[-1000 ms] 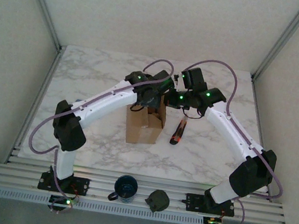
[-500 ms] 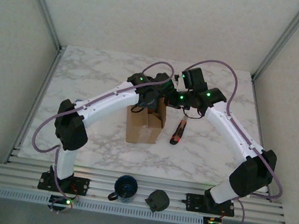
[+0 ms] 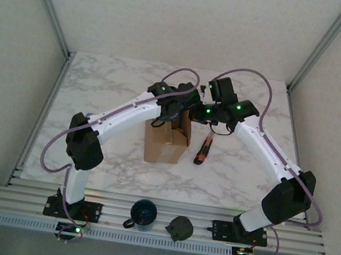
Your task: Unpack the express box
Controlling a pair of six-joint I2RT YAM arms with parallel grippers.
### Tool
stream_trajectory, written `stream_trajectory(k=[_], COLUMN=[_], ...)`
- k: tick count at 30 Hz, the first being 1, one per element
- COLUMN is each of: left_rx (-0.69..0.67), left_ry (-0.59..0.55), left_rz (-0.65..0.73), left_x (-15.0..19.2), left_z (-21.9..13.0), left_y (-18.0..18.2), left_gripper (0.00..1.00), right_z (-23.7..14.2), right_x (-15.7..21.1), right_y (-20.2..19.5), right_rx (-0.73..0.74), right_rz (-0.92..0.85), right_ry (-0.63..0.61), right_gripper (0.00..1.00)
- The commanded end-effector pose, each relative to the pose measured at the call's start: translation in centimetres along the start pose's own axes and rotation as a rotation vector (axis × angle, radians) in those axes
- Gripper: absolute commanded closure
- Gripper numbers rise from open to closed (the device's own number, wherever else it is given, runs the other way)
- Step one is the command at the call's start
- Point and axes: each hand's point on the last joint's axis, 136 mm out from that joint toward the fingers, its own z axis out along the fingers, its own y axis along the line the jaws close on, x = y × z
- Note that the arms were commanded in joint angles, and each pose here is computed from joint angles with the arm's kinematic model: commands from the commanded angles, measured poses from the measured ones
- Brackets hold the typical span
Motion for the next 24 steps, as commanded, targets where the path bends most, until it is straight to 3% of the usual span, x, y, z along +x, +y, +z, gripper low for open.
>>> stream_trajectory(k=[1,7,11,15,18,22,24], left_rx=[-0.179,-0.15,-0.085,-0.048,-0.047,-0.06,-0.057], left_ry=[0.085,0.059,0.081,0.098,0.101,0.105,0.1], left_rz=[0.121,0.113,0.112,0.11,0.106,0.088,0.075], left_x=[3.8,3.1,3.6,4.2,4.6,5.2,5.3], left_z=[2.8,2.2,2.3,2.4,2.6,3.0,3.1], left_y=[2.0,1.7,0.6,0.3,0.8,2.3,2.9], left_gripper=[0.26,0.31,0.14,0.12,0.14,0.25,0.25], right_z=[-0.8,-1.3,-1.5,-1.5,-1.6,-2.2,-2.6], right_x=[0.1,-0.1,-0.5,-0.5,-0.4,-0.5,-0.6], right_y=[0.9,1.5,2.3,2.0,1.6,1.0,0.8], right_rx=[-0.03,-0.064,-0.117,-0.122,-0.102,-0.063,-0.041], right_rz=[-0.028,-0.022,-0.003,0.019,0.033,0.041,0.042], right_ry=[-0.008,-0.021,-0.038,-0.042,-0.044,-0.06,-0.068], right_gripper=[1.0,1.0,1.0,1.0,1.0,1.0,0.9])
